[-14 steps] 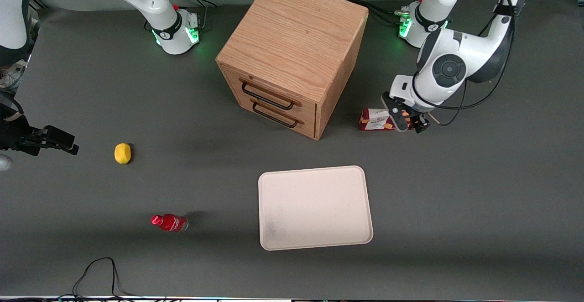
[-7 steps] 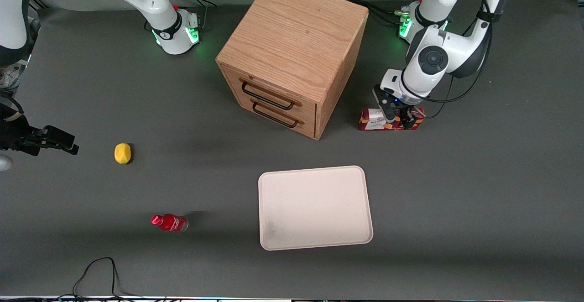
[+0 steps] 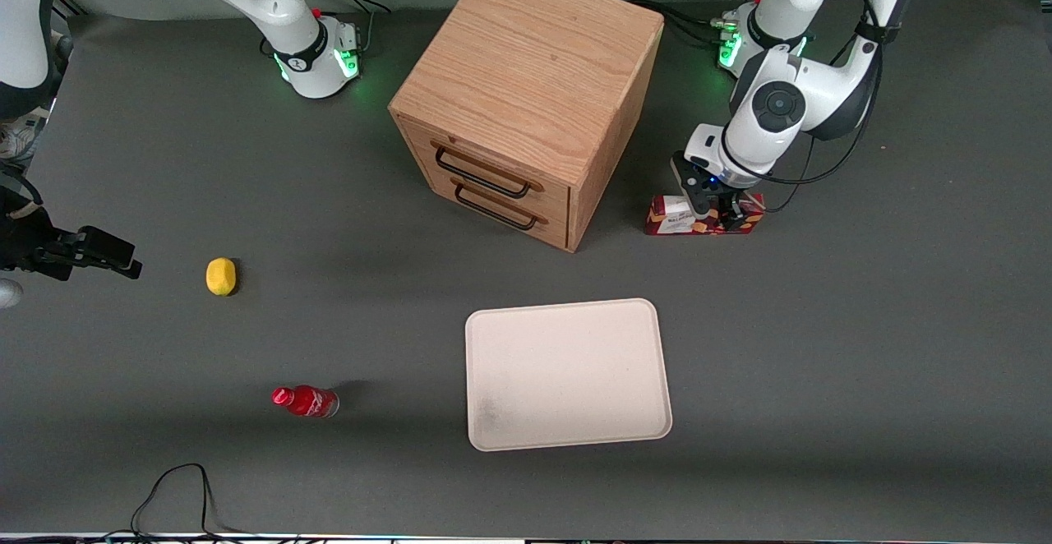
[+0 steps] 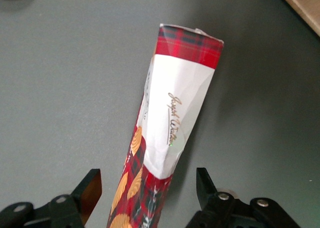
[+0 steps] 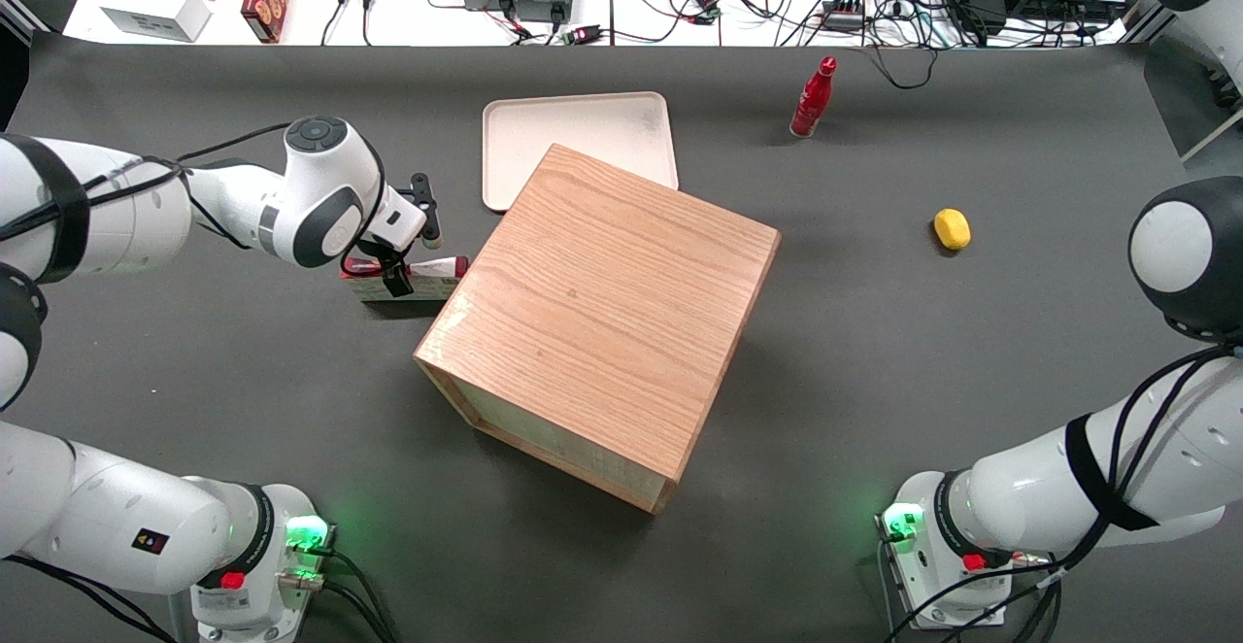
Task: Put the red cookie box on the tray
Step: 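Lower the left gripper over the cookie box and close on it, then lift the cookie box upright with the left gripper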
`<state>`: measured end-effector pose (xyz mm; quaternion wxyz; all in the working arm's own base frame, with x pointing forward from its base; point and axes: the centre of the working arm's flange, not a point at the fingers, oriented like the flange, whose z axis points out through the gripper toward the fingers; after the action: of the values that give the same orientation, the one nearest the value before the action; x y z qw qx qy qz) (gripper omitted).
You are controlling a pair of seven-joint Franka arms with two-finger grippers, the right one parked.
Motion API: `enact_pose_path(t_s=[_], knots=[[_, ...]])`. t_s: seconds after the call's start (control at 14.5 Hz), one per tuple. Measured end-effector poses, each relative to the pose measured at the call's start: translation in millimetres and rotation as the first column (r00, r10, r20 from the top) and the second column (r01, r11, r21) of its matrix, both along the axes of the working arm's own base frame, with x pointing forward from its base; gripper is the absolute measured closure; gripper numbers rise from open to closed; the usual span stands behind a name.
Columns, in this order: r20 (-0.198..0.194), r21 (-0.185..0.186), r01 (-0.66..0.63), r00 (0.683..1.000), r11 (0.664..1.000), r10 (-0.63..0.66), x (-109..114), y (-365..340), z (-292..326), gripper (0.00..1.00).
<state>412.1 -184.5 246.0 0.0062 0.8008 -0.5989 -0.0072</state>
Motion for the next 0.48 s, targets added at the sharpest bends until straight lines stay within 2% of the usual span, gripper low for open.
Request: enact_pose_path(t_s=[0.48], knots=[[-0.005,0.0,0.016,1.0,1.0,-0.016,0.3,3.0,-6.2,0.9]])
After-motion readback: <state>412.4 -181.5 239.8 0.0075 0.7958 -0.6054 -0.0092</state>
